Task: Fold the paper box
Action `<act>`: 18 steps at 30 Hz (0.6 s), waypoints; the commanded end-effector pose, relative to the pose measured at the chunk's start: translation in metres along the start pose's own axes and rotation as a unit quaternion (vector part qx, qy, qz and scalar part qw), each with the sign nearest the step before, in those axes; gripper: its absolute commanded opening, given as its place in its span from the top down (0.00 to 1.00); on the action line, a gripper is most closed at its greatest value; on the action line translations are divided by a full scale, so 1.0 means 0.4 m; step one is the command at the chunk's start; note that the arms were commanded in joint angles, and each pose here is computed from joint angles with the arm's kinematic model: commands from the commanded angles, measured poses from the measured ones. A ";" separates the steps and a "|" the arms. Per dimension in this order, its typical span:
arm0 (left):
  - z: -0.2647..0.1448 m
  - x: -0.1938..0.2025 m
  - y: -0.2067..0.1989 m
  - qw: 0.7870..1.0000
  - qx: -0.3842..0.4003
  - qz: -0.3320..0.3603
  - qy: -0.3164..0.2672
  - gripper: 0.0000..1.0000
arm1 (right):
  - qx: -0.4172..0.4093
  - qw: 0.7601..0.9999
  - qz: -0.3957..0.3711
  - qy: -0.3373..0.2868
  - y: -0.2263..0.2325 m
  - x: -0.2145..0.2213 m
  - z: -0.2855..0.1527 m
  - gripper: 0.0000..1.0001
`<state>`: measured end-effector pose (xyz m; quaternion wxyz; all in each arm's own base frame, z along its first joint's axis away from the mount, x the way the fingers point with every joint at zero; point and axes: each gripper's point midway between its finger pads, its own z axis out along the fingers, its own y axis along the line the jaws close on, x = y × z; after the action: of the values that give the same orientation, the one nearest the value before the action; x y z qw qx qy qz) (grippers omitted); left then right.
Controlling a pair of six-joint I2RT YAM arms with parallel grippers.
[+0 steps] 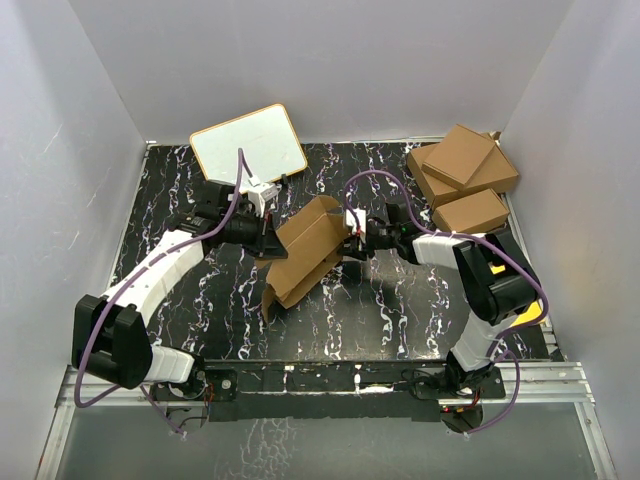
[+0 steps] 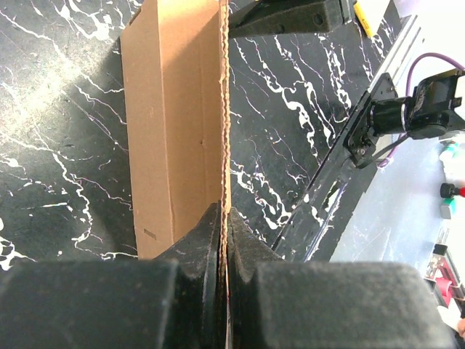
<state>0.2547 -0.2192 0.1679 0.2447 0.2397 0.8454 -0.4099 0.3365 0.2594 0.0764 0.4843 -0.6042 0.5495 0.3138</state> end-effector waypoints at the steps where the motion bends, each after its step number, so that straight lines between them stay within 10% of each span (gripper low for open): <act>1: -0.013 -0.011 -0.013 1.000 0.020 0.000 -0.015 1.00 | -0.001 1.000 -0.005 -0.031 -0.030 -0.039 0.020 0.67; 18: 0.003 0.012 0.016 1.000 0.016 -0.021 0.015 1.00 | 0.034 0.998 0.042 -0.040 -0.059 -0.038 0.031 0.67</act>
<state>0.2570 -0.2162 0.1568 0.2254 0.2263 0.8497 -0.4195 0.3460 0.2641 0.0722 0.4767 -0.5522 0.5937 0.3397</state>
